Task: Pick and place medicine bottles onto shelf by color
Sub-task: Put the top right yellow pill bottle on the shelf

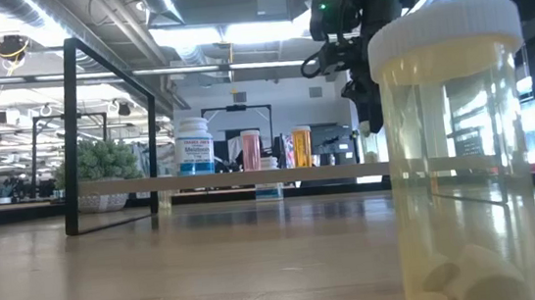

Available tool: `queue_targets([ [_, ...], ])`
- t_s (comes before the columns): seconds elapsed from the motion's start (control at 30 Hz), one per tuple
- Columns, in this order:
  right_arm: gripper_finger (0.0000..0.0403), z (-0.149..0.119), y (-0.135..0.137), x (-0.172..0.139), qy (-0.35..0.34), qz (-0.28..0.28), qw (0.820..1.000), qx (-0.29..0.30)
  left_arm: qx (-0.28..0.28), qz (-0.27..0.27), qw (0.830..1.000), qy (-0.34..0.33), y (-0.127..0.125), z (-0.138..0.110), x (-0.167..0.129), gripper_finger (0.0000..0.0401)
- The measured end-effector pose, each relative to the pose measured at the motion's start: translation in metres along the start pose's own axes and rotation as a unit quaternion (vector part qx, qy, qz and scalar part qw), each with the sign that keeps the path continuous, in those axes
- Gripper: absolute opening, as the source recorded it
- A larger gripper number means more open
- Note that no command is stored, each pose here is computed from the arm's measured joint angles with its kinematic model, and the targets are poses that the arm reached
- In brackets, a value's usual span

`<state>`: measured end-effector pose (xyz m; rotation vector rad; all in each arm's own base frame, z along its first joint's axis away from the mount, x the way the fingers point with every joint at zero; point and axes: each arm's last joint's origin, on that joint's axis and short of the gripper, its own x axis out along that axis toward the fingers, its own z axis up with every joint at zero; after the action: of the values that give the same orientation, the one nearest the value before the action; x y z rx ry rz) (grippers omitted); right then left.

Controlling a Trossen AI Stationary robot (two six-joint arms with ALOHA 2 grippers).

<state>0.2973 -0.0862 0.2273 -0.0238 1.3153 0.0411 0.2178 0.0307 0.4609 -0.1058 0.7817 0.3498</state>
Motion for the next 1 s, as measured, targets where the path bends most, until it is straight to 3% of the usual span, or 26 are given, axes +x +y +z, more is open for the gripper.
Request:
queue_targets([
  [0.17, 0.0179, 0.0, 0.0, 0.0, -0.001, 0.004, 1.0, 0.001, 0.0, 0.0, 1.0, 0.0, 0.0, 0.0, 0.0, 0.0241],
  [0.4, 0.0179, 0.001, 0.003, 0.0, -0.019, 0.058, 0.998, 0.002, 0.0, 0.0, 1.0, 0.0, 0.0, 0.0, 0.0, 0.0241],
  [0.8, 0.0179, 0.001, 0.002, -0.001, -0.008, 0.035, 0.999, 0.003, 0.0, 0.0, 1.0, 0.0, 0.0, 0.0, 0.0, 0.0241],
  [1.0, 0.0179, 0.006, 0.001, -0.018, 0.001, 0.015, 1.0, 0.01, 0.0, 0.004, 1.0, 0.008, 0.001, -0.002, 0.0, 0.0241],
])
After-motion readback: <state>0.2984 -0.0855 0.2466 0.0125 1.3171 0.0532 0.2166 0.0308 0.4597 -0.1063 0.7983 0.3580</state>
